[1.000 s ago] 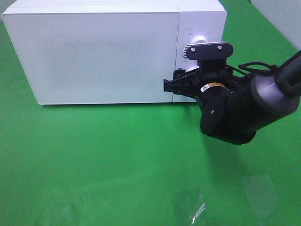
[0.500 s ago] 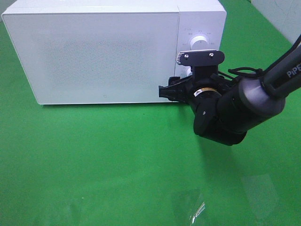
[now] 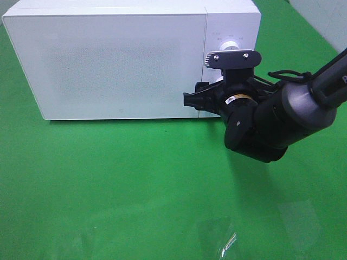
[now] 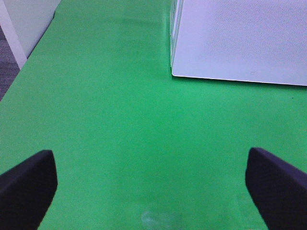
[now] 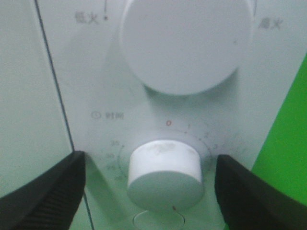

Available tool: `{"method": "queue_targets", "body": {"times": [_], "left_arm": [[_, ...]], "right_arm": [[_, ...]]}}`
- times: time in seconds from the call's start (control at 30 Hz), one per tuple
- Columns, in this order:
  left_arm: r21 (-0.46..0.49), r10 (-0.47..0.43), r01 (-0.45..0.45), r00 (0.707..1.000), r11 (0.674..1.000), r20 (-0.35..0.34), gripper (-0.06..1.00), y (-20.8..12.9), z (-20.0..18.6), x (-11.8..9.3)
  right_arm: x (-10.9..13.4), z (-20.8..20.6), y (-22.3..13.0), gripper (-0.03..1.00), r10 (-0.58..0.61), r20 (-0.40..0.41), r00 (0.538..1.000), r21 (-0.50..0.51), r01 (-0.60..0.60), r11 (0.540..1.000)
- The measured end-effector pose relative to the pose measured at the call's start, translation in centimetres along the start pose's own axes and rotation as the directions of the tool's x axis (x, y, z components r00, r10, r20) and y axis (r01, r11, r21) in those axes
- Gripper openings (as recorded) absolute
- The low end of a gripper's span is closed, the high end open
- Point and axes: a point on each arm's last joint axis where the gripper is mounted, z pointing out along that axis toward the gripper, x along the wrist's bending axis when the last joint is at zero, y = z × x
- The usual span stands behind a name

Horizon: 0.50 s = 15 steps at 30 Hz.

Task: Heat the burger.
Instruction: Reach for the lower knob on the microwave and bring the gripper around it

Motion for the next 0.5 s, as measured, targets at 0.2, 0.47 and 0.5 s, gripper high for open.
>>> {"method": "queue_targets", "body": {"times": [0.2, 0.47, 0.5], "left_arm": [[0.0, 0.0, 0.0, 1.0, 1.0, 0.0, 0.99, 0.0, 0.0, 0.0], [0.0, 0.0, 0.0, 1.0, 1.0, 0.0, 0.99, 0.0, 0.0, 0.0], [0.0, 0.0, 0.0, 1.0, 1.0, 0.0, 0.99, 0.0, 0.0, 0.0]], "right_arm": [[-0.12, -0.15, 0.23, 0.71, -0.004, 0.003, 1.0, -0.016, 0.004, 1.0], [-0.09, -0.15, 0.23, 0.56, 0.014, -0.002, 1.0, -0.016, -0.014, 1.0], [-0.12, -0.14, 0.24, 0.5, 0.027, 0.0, 1.0, -0.016, -0.027, 0.999]]}}
